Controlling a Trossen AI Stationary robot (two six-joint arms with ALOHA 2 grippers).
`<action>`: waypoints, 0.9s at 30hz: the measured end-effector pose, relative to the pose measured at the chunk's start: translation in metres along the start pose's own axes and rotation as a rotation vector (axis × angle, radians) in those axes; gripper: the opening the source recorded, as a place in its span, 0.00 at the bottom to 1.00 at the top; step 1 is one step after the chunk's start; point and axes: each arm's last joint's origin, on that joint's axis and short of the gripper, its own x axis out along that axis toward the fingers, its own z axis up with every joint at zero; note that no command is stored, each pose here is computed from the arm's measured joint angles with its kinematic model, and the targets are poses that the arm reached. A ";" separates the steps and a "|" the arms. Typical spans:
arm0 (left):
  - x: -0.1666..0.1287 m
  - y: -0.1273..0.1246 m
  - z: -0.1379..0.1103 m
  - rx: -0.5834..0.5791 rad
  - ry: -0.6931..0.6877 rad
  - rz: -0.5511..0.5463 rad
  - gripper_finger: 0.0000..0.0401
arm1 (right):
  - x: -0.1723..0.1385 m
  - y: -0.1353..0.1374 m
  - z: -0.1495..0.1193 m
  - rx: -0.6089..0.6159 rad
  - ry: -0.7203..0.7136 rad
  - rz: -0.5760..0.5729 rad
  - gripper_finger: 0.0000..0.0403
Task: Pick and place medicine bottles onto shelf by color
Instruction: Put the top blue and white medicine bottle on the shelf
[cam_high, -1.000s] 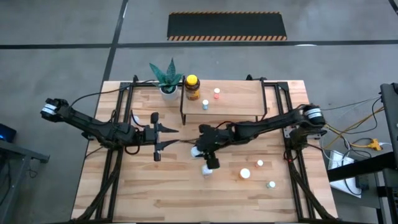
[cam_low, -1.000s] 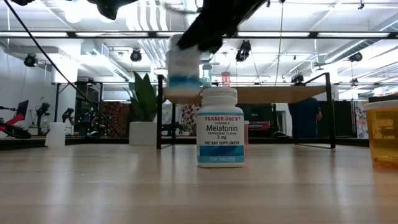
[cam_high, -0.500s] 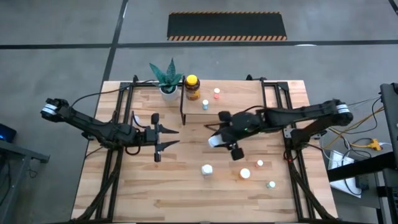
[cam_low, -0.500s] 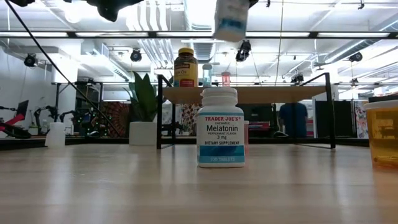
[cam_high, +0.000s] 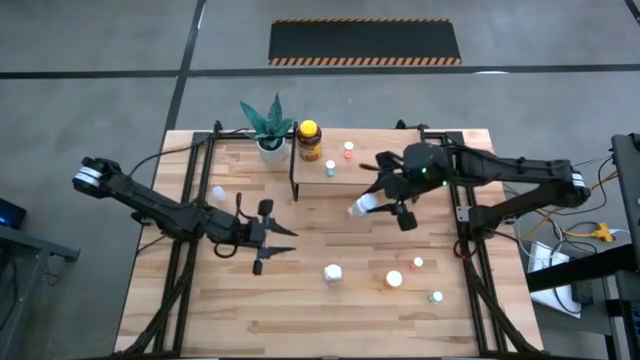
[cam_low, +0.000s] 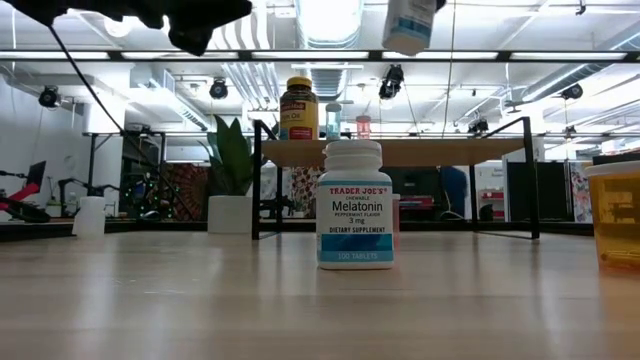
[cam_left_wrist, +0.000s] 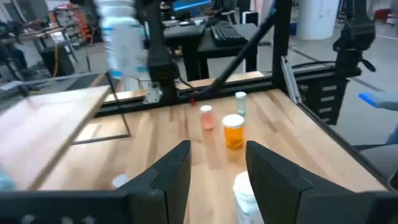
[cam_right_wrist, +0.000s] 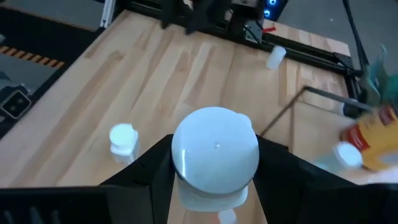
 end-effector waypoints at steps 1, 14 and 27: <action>0.002 -0.002 -0.001 -0.002 0.000 -0.006 0.34 | -0.003 -0.002 -0.004 0.004 0.003 -0.005 0.42; 0.012 -0.006 -0.001 -0.016 -0.061 -0.013 0.34 | -0.037 -0.046 -0.045 0.043 0.037 -0.228 0.42; 0.011 -0.006 0.001 -0.023 -0.075 -0.006 0.34 | -0.042 -0.127 -0.068 0.149 0.015 -0.198 0.42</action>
